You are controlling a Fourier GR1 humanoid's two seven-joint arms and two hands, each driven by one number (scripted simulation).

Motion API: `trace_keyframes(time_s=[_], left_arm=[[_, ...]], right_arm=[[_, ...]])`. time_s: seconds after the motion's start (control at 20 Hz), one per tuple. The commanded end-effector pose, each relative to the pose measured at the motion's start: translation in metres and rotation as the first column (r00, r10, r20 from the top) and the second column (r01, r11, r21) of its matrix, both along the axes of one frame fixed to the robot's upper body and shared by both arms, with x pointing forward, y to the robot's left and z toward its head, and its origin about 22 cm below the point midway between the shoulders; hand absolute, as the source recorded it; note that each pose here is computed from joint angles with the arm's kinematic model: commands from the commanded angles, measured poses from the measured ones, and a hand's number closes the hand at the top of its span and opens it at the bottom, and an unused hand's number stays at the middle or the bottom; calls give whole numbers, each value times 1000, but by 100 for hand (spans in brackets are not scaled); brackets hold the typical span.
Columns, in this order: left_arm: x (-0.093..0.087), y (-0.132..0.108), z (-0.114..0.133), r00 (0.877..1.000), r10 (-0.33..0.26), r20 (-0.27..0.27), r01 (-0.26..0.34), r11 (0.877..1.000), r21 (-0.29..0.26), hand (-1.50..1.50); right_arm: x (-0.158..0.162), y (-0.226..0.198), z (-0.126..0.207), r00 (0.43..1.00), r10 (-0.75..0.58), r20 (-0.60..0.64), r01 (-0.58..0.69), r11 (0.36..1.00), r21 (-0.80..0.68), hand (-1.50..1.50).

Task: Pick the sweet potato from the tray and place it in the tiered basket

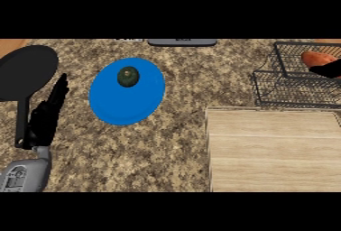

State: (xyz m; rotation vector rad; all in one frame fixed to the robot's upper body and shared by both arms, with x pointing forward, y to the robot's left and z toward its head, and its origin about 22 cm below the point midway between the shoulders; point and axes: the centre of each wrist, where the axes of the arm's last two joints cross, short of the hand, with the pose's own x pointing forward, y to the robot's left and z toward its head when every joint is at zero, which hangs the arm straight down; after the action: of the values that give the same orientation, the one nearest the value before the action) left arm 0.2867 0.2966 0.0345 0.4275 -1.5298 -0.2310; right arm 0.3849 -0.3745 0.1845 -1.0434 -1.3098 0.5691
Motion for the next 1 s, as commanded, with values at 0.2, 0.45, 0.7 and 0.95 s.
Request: trace_keyframes(time_s=[0.2,0.45,0.7,0.95], left_arm=[[-17,-2,-7,1000,4,3,-4,1000,12,0],[-19,-20,-12,1000,3,2,-3,1000,0,0],[-2,3,-6,999,44,0,-44,999,2,0],[-14,-1,-2,1000,18,0,-18,1000,-4,0]], right_arm=[[-11,-23,30,968,-71,239,36,989,145,-150],[-29,-52,67,957,-151,249,106,977,184,-150],[-67,-84,78,956,-242,166,180,931,319,-150],[-130,-162,76,953,-266,148,194,905,378,-150]])
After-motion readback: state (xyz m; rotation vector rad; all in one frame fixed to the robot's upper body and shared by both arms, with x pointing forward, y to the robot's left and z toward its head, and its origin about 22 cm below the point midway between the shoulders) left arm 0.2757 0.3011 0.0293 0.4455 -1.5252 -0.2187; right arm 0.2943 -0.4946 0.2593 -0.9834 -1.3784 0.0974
